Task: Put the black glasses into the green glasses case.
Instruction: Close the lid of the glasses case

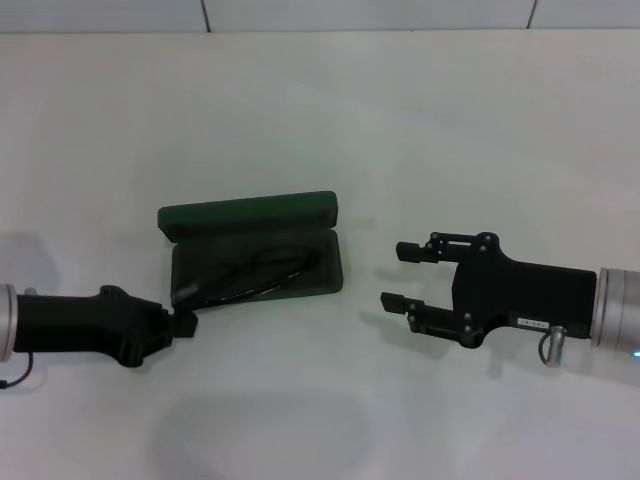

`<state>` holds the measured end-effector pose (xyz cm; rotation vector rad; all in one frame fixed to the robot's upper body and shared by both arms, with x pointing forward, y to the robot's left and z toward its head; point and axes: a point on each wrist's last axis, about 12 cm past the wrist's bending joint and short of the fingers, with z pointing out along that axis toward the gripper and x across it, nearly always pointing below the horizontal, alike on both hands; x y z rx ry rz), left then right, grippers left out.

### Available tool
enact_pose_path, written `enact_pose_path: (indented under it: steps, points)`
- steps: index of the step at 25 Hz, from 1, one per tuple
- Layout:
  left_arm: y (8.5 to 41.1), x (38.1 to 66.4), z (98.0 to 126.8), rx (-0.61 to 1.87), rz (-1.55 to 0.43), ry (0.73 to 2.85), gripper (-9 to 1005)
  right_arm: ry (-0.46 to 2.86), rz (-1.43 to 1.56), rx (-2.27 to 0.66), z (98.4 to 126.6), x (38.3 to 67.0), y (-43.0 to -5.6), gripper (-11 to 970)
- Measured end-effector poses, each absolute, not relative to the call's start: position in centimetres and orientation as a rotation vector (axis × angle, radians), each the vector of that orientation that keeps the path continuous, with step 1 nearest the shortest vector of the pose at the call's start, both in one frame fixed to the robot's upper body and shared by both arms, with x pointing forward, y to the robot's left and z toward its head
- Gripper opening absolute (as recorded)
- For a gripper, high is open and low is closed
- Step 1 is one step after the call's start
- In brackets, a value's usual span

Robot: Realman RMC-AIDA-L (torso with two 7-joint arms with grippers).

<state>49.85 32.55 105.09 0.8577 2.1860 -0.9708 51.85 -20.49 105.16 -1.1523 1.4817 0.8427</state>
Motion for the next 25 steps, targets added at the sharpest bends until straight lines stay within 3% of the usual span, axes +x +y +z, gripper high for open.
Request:
enact_pose_path:
  steps: [19,25]
  points:
    - [33.0,52.1,106.7,0.833,-0.901,2.13,91,1.477,0.853,-1.13,105.4,51.9,-20.5,543]
    - [33.0,52.2,107.2,0.764,-0.956,2.122,92,1.516,0.833,-1.057,105.1,51.9,-22.3,548]
